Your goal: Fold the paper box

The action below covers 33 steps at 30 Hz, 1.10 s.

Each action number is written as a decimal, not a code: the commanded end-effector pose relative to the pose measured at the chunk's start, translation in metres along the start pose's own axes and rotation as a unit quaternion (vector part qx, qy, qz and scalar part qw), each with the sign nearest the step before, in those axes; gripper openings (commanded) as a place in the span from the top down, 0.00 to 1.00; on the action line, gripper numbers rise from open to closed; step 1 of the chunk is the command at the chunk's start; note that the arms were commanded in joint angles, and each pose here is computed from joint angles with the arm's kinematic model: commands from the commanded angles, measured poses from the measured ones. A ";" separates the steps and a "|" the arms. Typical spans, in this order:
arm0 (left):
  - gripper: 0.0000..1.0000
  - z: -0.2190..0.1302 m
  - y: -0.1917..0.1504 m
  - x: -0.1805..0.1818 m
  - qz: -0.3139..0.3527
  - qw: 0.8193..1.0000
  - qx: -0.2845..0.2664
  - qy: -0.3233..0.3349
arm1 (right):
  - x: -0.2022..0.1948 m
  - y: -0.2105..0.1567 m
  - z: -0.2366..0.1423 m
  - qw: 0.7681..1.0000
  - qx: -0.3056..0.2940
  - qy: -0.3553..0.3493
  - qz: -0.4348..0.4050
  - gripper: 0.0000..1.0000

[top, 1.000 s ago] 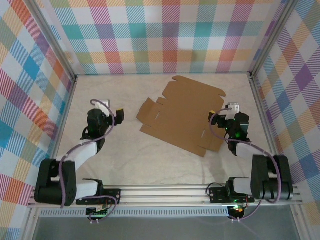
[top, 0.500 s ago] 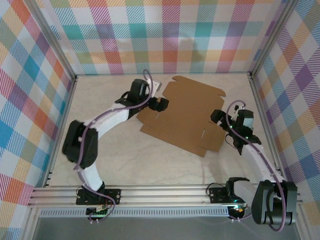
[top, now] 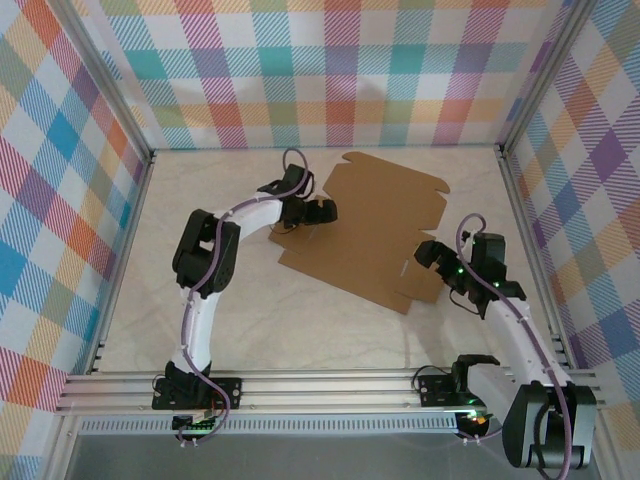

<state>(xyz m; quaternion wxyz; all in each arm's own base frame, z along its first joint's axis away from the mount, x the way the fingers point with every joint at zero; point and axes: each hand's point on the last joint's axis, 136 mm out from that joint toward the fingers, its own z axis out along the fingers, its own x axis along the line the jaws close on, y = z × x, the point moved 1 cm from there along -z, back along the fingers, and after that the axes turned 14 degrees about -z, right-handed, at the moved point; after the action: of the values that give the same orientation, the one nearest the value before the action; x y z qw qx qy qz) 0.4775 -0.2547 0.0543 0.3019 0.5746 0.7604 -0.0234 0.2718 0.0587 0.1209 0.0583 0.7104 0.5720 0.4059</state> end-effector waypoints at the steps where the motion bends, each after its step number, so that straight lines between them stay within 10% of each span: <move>1: 0.00 -0.012 -0.005 0.037 -0.100 0.993 -0.020 0.052 | 0.024 -0.013 0.001 0.996 0.056 0.064 0.022 0.00; 13: 0.01 -0.056 -0.047 0.087 -0.258 0.964 -0.050 0.040 | 0.102 -0.069 0.055 0.983 0.151 0.099 -0.027 0.00; 33: 0.00 -0.111 -0.177 0.103 -0.190 0.979 0.036 0.058 | 0.061 -0.017 0.162 0.984 0.172 -0.019 -0.041 0.00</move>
<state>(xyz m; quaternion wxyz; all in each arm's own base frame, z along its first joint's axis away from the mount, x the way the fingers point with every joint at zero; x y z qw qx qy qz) 0.2888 -0.1716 0.0499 0.2681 0.4044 0.8728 -0.0536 0.3550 0.1806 0.0537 -0.0346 0.6981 0.6415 0.3162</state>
